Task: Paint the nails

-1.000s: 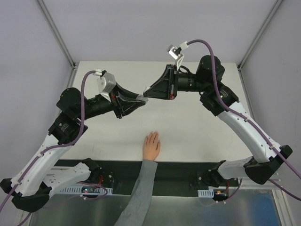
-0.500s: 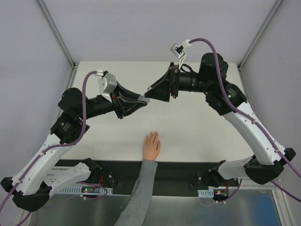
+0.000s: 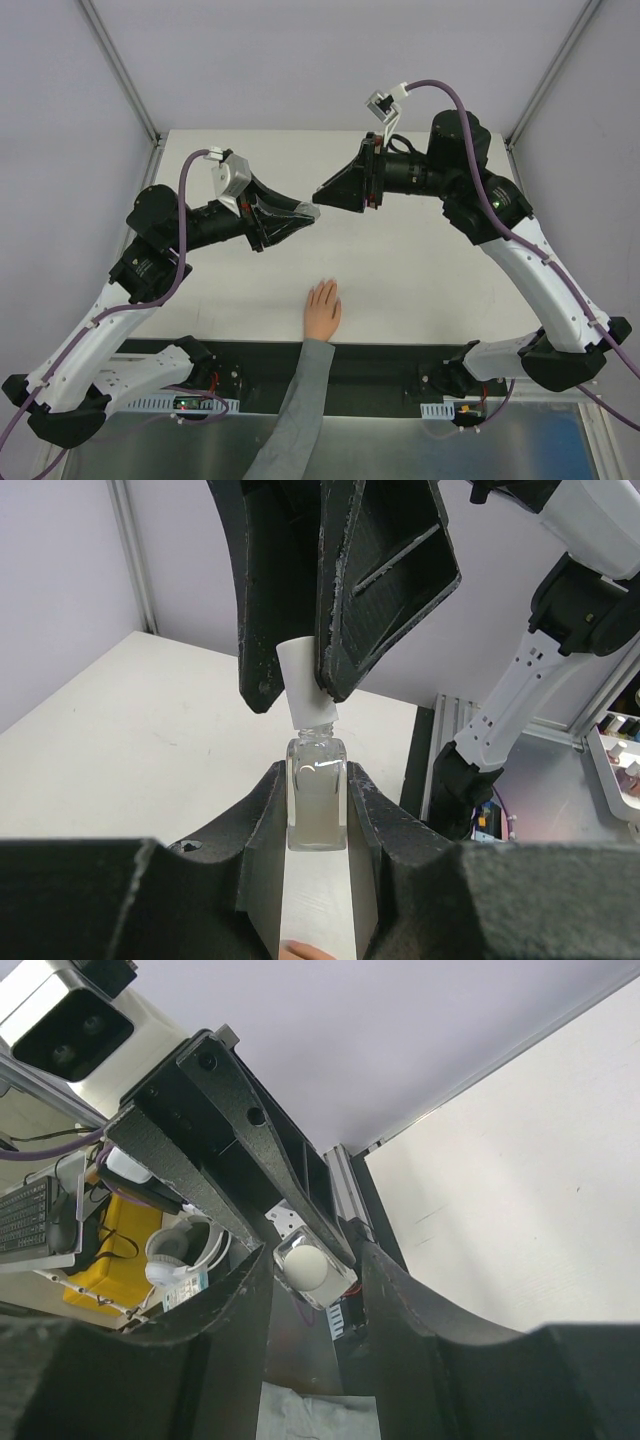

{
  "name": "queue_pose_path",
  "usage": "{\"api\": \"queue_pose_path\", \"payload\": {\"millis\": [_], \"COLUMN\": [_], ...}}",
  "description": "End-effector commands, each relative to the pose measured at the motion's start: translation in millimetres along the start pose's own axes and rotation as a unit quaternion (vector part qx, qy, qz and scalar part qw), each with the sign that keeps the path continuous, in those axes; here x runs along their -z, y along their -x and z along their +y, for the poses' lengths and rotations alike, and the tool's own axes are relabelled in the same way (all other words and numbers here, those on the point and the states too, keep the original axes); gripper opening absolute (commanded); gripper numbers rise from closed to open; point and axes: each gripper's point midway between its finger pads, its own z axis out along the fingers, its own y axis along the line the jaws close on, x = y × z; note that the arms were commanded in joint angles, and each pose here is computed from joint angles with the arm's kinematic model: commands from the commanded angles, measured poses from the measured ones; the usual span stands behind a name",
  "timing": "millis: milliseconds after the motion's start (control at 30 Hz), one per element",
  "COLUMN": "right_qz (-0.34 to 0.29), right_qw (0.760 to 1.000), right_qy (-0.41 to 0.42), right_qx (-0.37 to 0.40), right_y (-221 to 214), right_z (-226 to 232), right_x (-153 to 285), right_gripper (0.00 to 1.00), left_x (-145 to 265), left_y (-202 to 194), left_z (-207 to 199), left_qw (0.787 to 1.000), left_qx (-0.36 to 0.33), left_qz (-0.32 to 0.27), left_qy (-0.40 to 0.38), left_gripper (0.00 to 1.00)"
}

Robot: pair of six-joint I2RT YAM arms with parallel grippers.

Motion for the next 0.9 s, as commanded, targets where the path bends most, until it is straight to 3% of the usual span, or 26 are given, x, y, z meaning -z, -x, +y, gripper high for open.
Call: {"api": "queue_pose_path", "payload": {"millis": [0, 233, 333, 367, 433, 633, 867], "right_qz": [-0.011, 0.0, -0.002, -0.001, -0.004, -0.056, -0.053], "right_qw": [0.999, 0.999, 0.999, 0.999, 0.999, 0.994, 0.996], "right_qy": [0.03, 0.039, 0.031, 0.03, 0.025, -0.054, -0.041], "right_qx": [0.024, 0.024, 0.029, 0.031, 0.034, 0.08, 0.067], "right_y": [11.0, 6.9, 8.4, 7.9, 9.2, 16.7, 10.9], "right_z": [24.1, 25.6, 23.1, 22.9, 22.9, 7.5, 8.3], "right_x": [7.7, 4.8, 4.4, 4.5, 6.1, 26.2, 23.9], "right_gripper": [0.42, 0.33, 0.18, 0.08, 0.01, 0.01, 0.01], "left_x": [-0.3, -0.5, -0.7, -0.7, -0.8, 3.1, 1.6], "left_y": [18.5, 17.2, 16.2, 15.6, 15.0, 11.2, 6.3], "left_z": [-8.4, -8.2, -7.3, -7.2, -4.5, 3.7, 2.4], "left_qw": [0.999, 0.999, 0.999, 0.999, 1.0, 0.999, 1.0], "left_qx": [-0.023, -0.021, -0.02, -0.019, -0.018, -0.022, -0.019], "left_qz": [-0.029, -0.027, -0.025, -0.024, -0.024, -0.019, -0.01], "left_qy": [-0.016, -0.016, -0.015, -0.014, -0.006, 0.021, 0.013], "left_gripper": [0.0, 0.0, 0.0, 0.0, 0.0, 0.0, 0.0]}}
